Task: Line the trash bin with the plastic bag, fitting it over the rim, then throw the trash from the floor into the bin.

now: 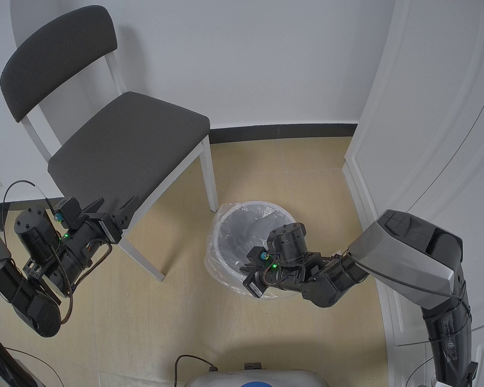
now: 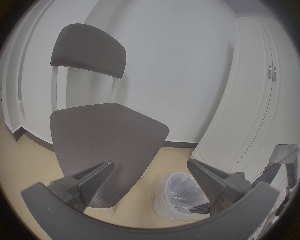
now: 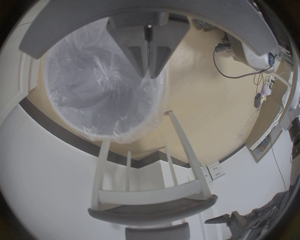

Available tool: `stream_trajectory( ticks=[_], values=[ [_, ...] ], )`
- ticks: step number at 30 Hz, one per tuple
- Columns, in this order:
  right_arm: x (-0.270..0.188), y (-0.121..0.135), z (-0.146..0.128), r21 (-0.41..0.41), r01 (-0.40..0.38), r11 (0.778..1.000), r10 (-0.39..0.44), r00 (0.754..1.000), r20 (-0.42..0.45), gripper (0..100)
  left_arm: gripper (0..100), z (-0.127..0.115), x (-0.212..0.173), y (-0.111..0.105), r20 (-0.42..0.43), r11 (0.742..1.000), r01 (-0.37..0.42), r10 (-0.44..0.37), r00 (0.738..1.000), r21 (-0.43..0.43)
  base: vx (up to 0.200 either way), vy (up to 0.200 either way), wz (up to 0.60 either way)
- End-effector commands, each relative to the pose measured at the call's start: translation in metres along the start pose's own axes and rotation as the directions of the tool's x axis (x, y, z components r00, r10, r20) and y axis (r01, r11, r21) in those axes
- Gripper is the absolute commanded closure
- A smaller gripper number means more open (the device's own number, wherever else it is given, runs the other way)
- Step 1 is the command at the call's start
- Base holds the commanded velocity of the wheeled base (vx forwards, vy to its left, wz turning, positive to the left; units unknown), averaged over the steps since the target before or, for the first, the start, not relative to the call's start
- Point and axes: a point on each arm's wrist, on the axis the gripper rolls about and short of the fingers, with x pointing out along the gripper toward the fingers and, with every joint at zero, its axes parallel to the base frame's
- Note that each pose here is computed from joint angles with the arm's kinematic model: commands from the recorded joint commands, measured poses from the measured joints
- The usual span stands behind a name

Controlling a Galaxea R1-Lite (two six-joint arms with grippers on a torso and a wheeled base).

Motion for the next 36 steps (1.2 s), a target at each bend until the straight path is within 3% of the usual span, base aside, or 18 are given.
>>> stream_trajectory(
  ticks=[1,7,14,23,36],
  values=[
    [-0.005,0.02,0.01,-0.022,-0.027,0.999,0.028,0.998,0.047,100,0,-0.003,0.001,0.001,-0.012,1.0,-0.003,0.003,1.0,-0.001,0.0,0.0,0.0],
    [-0.002,0.046,0.006,-0.022,-0.078,0.997,0.078,0.996,0.032,100,0,-0.004,0.001,0.0,-0.015,1.0,-0.003,0.003,1.0,0.001,0.0,0.0,0.0],
    [0.029,0.056,-0.021,-0.014,-0.086,0.996,0.086,0.996,-0.009,100,0,-0.007,0.0,0.001,-0.032,0.999,-0.003,0.004,0.999,0.034,0.0,0.0,0.0],
    [0.052,0.041,-0.044,0.01,-0.044,0.999,0.044,0.999,-0.032,100,0,-0.013,0.003,0.003,-0.051,0.999,-0.008,0.009,0.999,0.033,0.0,0.0,0.0],
    [0.055,0.03,-0.046,0.022,-0.005,1.0,0.005,0.999,-0.036,100,0,-0.013,0.004,0.003,-0.05,0.999,-0.009,0.011,0.999,0.031,0.0,0.0,0.0]
  ],
)
